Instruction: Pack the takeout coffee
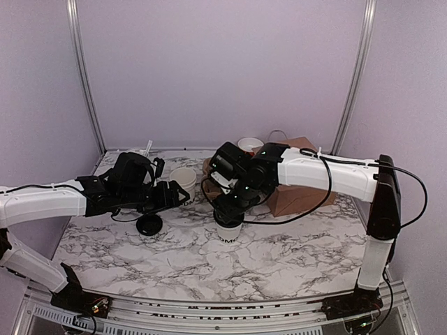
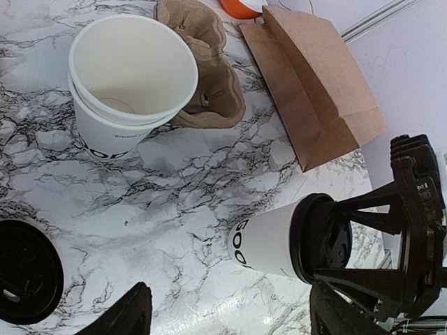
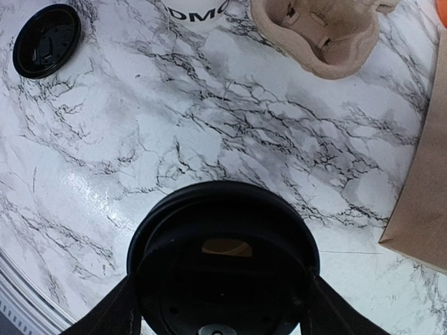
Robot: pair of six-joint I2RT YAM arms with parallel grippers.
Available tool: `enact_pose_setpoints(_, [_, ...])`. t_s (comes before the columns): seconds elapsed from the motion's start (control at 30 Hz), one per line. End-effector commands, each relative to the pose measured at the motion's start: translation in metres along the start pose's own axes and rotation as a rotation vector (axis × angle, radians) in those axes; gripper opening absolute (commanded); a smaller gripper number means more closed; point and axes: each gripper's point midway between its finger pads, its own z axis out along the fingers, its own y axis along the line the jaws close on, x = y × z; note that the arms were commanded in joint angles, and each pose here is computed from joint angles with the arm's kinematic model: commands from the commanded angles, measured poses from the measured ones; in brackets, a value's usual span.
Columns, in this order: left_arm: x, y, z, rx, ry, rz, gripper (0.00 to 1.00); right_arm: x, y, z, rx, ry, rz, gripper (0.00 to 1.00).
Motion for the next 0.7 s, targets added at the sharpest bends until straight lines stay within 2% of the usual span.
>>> enact_pose_setpoints(0.0, [-0.004,-0.004,-0.004,0.028,-0.015,-0.002,0.78,-0.013,-0.004,-0.006,-0.002,-0.023,0.016,0.71])
enact_pose_setpoints(0.67, [-0.004,-0.004,-0.002,0.029,-0.013,-0.002,0.78,-0.015,-0.008,-0.014,0.007,-0.029,0.026,0.71])
